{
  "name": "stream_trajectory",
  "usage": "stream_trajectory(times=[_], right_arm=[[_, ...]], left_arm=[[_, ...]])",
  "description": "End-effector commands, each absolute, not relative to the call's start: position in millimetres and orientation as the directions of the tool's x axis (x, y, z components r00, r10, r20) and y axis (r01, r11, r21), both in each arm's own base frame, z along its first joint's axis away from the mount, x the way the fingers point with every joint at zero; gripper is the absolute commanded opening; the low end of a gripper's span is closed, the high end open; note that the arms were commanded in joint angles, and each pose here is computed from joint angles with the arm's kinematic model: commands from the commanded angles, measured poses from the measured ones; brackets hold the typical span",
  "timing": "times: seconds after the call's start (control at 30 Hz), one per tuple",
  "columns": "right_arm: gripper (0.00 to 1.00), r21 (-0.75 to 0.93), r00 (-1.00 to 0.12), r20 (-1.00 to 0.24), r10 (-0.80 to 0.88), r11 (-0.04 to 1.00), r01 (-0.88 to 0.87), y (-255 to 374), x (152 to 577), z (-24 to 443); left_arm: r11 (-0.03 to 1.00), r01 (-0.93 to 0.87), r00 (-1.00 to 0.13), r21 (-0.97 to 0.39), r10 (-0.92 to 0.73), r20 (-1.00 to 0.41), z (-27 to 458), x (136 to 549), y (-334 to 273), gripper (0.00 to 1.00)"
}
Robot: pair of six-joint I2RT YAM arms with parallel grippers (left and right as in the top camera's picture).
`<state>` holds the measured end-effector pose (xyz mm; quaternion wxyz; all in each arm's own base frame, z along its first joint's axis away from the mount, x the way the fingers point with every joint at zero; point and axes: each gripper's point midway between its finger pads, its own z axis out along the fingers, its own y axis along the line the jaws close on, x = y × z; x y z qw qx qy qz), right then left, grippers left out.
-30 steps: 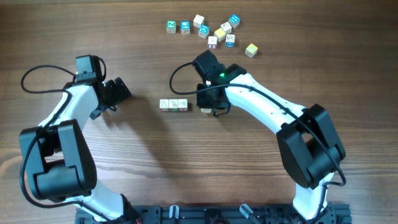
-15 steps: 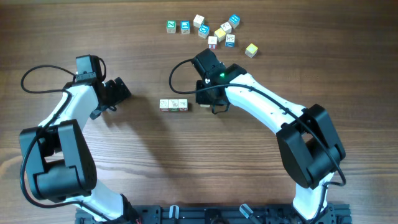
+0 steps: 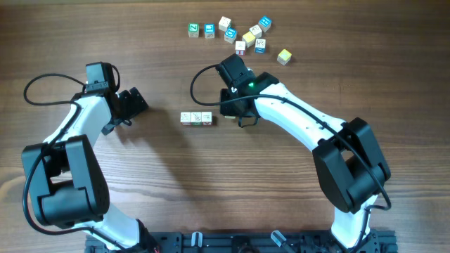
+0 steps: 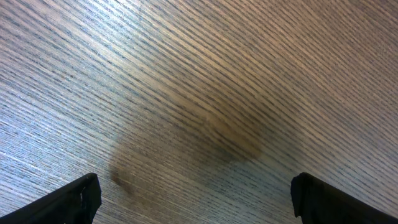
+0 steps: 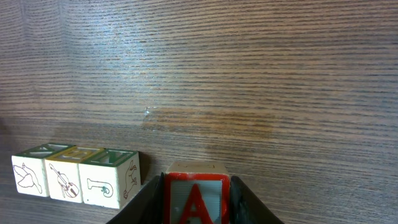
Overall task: Form a horizontal line
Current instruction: 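Carry the A block to the right end of the row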
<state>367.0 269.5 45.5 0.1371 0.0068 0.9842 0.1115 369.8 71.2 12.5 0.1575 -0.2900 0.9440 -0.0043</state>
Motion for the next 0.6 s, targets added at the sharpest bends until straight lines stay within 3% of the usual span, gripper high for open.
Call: stream_trajectory(times=[0.0, 0.3, 0.37, 0.47, 0.53, 0.57], right_arm=[[0.33, 0.194, -0.963, -0.266, 0.052, 0.981, -0.001, 266, 368, 34], [0.39, 0.194, -0.963, -0.264, 0.053, 0.981, 0.0, 265, 366, 27], [0.49, 0.203, -0.959, -0.278, 0.054, 0.979, -0.003, 266, 368, 25], [0.51, 0.158, -0.931, -0.359, 0.073, 0.987, 0.016, 258, 385, 29], [0.69, 0.108, -0.884, -0.458, 0.094, 0.993, 0.05, 248, 405, 37], [0.71, 0.112, -0.87, -0.483, 0.102, 0.992, 0.054, 249, 411, 41]], left_arm=[[0.826, -0.555, -0.779, -0.093, -0.556, -0.29, 10, 368, 73, 1.0], [0.827, -0.555, -0.779, -0.093, -0.556, -0.29, 10, 368, 73, 1.0], [0.826, -0.555, -0.779, -0.093, -0.556, -0.29, 10, 368, 73, 1.0], [0.826, -0.555, -0.779, -0.093, -0.556, -0.29, 10, 368, 73, 1.0], [0.826, -0.555, -0.779, -0.093, -0.556, -0.29, 10, 368, 73, 1.0], [0.826, -0.555, -0.779, -0.093, -0.556, -0.29, 10, 368, 73, 1.0]])
